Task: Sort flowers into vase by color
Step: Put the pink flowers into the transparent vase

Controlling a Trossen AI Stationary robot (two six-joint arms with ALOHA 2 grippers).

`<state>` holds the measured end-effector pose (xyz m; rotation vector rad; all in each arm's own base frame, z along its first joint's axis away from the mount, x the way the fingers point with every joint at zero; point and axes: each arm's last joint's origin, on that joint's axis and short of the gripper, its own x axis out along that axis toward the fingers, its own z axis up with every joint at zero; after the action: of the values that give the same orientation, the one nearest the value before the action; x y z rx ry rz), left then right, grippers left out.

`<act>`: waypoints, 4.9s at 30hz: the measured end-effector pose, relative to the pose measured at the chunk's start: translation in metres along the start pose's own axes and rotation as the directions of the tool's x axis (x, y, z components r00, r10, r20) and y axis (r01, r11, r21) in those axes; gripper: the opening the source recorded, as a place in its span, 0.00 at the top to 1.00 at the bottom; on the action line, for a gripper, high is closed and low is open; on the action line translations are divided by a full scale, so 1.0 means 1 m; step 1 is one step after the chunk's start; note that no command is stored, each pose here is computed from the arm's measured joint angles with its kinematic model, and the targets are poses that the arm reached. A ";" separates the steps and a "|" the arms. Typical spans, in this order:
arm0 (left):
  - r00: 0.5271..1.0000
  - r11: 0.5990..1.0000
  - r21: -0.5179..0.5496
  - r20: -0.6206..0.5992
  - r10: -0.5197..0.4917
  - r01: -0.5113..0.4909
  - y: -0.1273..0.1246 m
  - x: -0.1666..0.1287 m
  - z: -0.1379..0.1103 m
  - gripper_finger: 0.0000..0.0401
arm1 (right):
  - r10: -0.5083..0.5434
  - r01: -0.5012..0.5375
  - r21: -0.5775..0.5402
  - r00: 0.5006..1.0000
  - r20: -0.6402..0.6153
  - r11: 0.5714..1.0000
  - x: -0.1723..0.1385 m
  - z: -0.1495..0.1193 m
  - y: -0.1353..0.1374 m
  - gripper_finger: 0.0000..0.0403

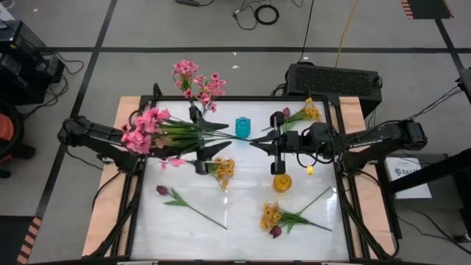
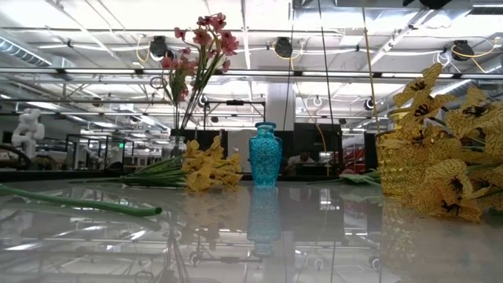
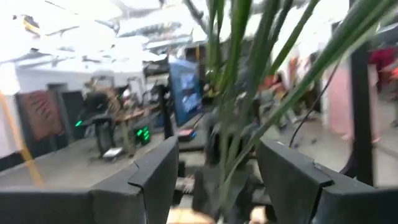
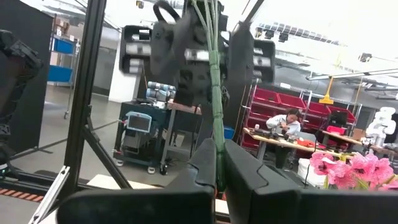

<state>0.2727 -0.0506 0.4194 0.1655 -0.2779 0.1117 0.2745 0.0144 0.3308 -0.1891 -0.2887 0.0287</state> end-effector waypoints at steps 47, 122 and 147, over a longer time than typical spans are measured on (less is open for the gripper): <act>0.988 1.000 0.009 -0.153 -0.014 0.016 0.010 -0.055 0.029 0.97 | -0.087 0.088 -0.001 0.987 -0.133 0.996 -0.005 -0.006 -0.005 0.70; 0.597 0.752 0.220 -0.488 0.637 -0.622 0.062 -0.129 -0.111 0.97 | -0.216 0.199 -0.097 0.952 -0.219 0.975 -0.024 0.008 -0.012 0.56; 0.553 0.735 0.274 -0.512 0.657 -0.620 0.060 -0.121 -0.124 0.85 | -0.215 0.198 -0.097 0.952 -0.219 0.975 -0.024 0.008 -0.012 0.56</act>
<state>0.1815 0.0196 0.2767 0.0747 0.3101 0.9049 0.2488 0.0029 0.3340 -0.2327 -0.0786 -0.2112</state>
